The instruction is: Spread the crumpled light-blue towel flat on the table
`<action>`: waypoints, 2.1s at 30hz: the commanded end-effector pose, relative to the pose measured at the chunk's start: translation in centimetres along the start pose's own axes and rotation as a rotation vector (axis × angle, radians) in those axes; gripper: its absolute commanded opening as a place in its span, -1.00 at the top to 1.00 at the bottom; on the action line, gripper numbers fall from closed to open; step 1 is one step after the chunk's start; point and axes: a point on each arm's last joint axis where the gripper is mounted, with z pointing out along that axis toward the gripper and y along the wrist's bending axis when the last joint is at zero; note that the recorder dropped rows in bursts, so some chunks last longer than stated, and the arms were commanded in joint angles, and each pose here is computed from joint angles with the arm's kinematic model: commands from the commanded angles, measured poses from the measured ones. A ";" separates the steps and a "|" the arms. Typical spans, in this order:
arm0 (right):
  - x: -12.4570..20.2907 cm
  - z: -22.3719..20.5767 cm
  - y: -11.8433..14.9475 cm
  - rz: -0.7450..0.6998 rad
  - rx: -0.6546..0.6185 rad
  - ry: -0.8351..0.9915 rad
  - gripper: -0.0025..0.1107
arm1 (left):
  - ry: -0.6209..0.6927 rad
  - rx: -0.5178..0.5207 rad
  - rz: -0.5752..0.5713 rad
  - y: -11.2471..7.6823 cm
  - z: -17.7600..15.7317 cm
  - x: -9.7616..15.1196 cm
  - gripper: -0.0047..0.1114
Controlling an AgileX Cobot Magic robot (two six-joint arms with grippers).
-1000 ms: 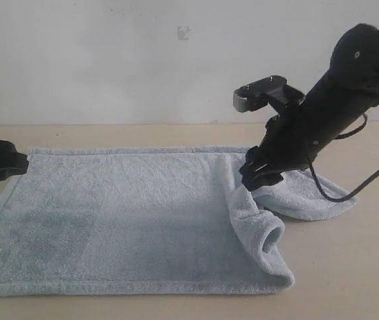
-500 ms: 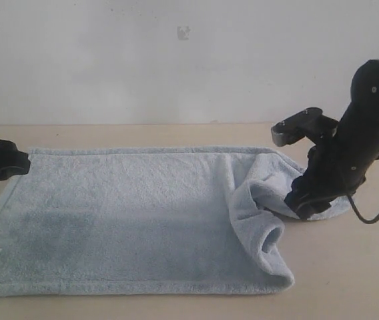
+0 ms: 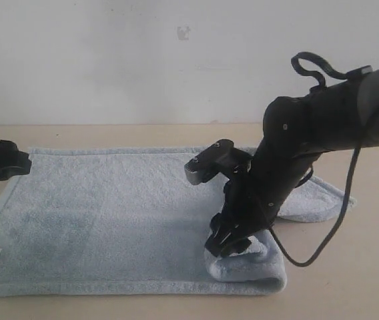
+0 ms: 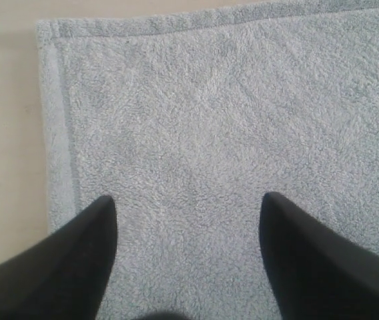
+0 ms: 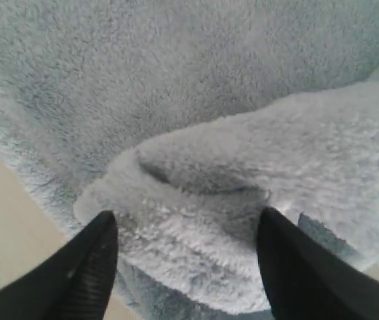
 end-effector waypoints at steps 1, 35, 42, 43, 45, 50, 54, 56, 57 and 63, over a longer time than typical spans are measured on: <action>0.3 -2.1 -0.1 0.009 0.045 0.017 -0.07 | -0.003 0.010 -0.005 -0.2 0.0 -0.1 -0.10; 2.0 0.8 0.8 -0.070 0.118 0.088 0.08 | -0.006 0.009 -0.011 -0.2 0.0 -0.2 -0.10; 1.5 0.8 0.4 -0.105 0.168 0.037 0.08 | -0.005 0.010 -0.011 -0.2 0.0 -0.2 -0.10; 1.5 0.8 0.4 -0.106 0.176 0.032 0.07 | -0.005 0.010 -0.011 -0.2 0.0 -0.2 -0.10; 1.4 0.7 0.3 -0.121 0.189 0.023 0.07 | -0.005 0.010 -0.011 -0.2 0.0 -0.2 -0.10; 1.2 1.6 0.2 -0.126 0.190 0.009 0.11 | -0.004 0.012 -0.011 -0.2 0.0 -0.2 -0.10; 1.4 2.3 0.1 -0.121 0.188 0.027 0.62 | -0.002 0.014 -0.011 -0.3 0.0 -0.1 -0.10; 1.4 1.8 0.0 -0.107 0.202 0.024 0.84 | -0.002 0.014 -0.011 -0.3 0.0 -0.1 -0.10; 1.3 1.2 0.0 -0.094 0.214 0.018 0.91 | -0.002 0.014 -0.011 -0.3 0.0 -0.1 -0.10; 2.2 -5.0 -1.4 -0.079 0.457 0.081 0.93 | -0.002 0.014 -0.011 -0.3 0.0 -0.1 -0.10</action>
